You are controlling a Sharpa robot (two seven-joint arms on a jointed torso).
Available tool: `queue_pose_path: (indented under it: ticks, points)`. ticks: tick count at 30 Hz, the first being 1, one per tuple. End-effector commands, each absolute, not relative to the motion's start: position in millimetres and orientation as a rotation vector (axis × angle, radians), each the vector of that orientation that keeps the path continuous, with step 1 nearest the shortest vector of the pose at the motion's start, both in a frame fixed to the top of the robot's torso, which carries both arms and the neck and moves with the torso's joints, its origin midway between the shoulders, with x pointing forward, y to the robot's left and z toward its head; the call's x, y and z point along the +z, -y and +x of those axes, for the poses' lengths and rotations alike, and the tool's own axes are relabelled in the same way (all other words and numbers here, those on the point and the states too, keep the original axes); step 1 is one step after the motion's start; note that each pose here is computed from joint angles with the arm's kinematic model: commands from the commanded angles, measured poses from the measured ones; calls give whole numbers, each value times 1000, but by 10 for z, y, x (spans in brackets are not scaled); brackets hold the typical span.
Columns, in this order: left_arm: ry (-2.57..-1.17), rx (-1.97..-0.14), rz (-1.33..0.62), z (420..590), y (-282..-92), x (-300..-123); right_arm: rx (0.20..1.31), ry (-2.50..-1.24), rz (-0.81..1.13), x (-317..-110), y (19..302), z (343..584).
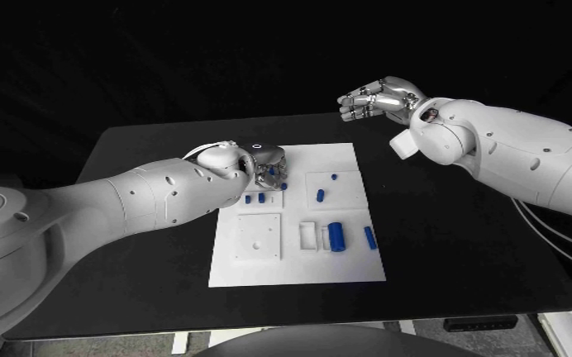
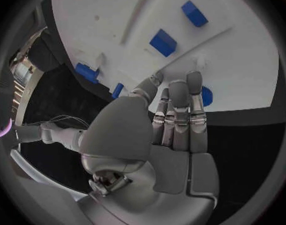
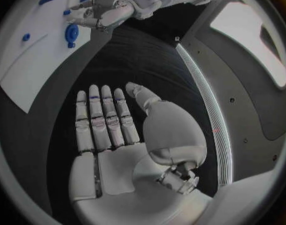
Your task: Assemble the parts on the task board
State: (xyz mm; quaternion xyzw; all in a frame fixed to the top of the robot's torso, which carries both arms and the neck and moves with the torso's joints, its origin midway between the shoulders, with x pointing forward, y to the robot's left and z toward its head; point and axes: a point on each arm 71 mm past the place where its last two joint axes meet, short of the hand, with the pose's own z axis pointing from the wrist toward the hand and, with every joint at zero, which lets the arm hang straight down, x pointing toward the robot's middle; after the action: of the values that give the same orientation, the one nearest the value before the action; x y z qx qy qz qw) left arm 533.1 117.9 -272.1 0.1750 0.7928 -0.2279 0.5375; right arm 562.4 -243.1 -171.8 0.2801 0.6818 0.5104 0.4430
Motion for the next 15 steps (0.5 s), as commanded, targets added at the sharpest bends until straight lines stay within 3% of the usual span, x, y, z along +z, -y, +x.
queue_pose_path:
  ticks: [1, 15]
  points:
    - [-1882, -554, 427, 5327, -1168, -2729, 1278, -1684, 693, -1707, 2421, 5622]
    - [-1902, -580, 398, 5304, -1166, -2774, 1279, -1688, 693, -1710, 2413, 5625]
